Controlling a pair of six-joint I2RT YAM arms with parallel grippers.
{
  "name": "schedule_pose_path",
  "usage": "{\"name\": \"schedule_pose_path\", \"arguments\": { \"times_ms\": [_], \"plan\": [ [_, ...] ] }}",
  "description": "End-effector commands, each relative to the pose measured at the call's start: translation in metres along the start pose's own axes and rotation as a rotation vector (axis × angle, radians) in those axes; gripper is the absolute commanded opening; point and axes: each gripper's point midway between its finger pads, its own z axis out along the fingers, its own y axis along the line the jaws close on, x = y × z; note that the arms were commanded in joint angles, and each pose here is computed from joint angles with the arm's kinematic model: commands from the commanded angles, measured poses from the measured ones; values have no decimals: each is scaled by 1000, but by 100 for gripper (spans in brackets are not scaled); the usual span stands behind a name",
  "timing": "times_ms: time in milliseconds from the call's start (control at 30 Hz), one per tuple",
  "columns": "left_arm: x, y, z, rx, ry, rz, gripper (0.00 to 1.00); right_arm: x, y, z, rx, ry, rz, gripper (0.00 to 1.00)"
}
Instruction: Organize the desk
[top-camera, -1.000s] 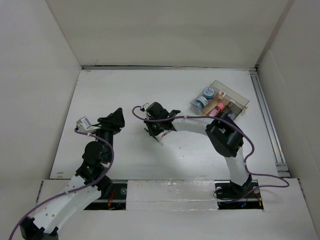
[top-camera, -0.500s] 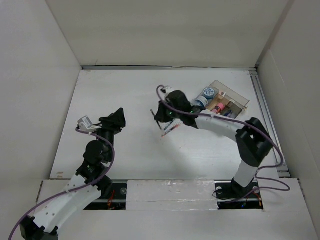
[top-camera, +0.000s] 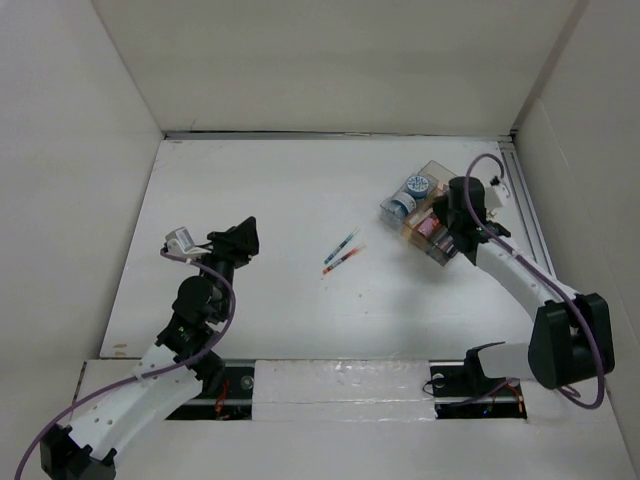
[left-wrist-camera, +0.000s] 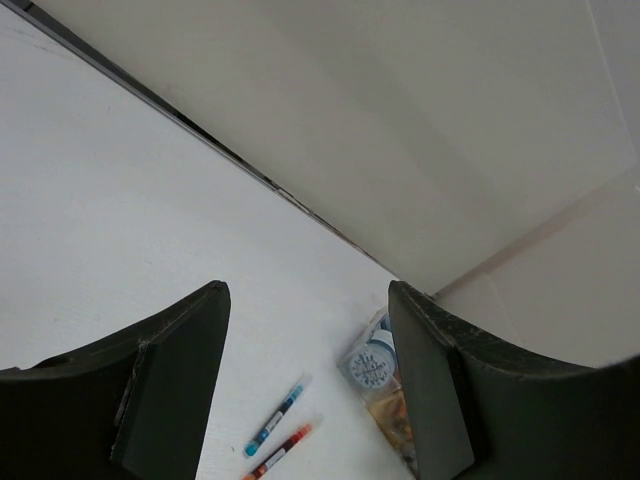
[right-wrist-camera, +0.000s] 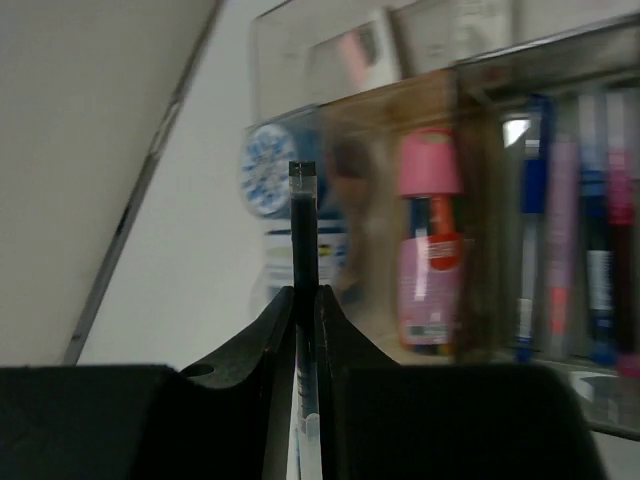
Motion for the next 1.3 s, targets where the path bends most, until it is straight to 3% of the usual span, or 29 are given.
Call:
{"name": "schedule_pose_path", "arguments": {
  "times_ms": [0,300,767,800,833,867,900,967,1067,1133,1167,1233,1267],
  "plan": [
    [-9,-15,2,47,-24,-35,61,-23,-38,-5,85,-89,161,0],
    [-10,-16,2,47,-20,-31,61,-65,-107,-2,258,-207,150,0],
    [-9,-15,2,50,-21,-31,61,-52,-115,24,292,-75,97,3],
    [-9,-15,2,46,-21,-30,61,-52,-116,25,297,-74,94,6],
    [-9,-16,2,45,-17,-29,61,-52,-117,26,302,-72,86,22],
    [-8,-16,2,50,-15,-29,61,-52,-117,26,303,-71,85,31],
    [-8,-16,2,50,-14,-29,61,-52,-117,26,303,-71,85,31],
    [-8,-15,2,47,-20,-30,61,-53,-114,25,290,-75,87,44],
    [-7,-15,2,43,-14,-24,61,-57,-105,20,265,-87,87,50],
    [-9,-17,2,54,-18,-31,61,-53,-91,14,230,-91,62,50],
    [-9,-16,2,51,-20,-30,61,-53,-79,6,190,-94,54,44],
    [-8,-15,2,44,-21,-29,61,-25,-49,-7,93,-31,5,27],
    [-8,-16,2,48,-17,-28,61,-15,-30,-13,27,-8,-4,12]
  ]
}}
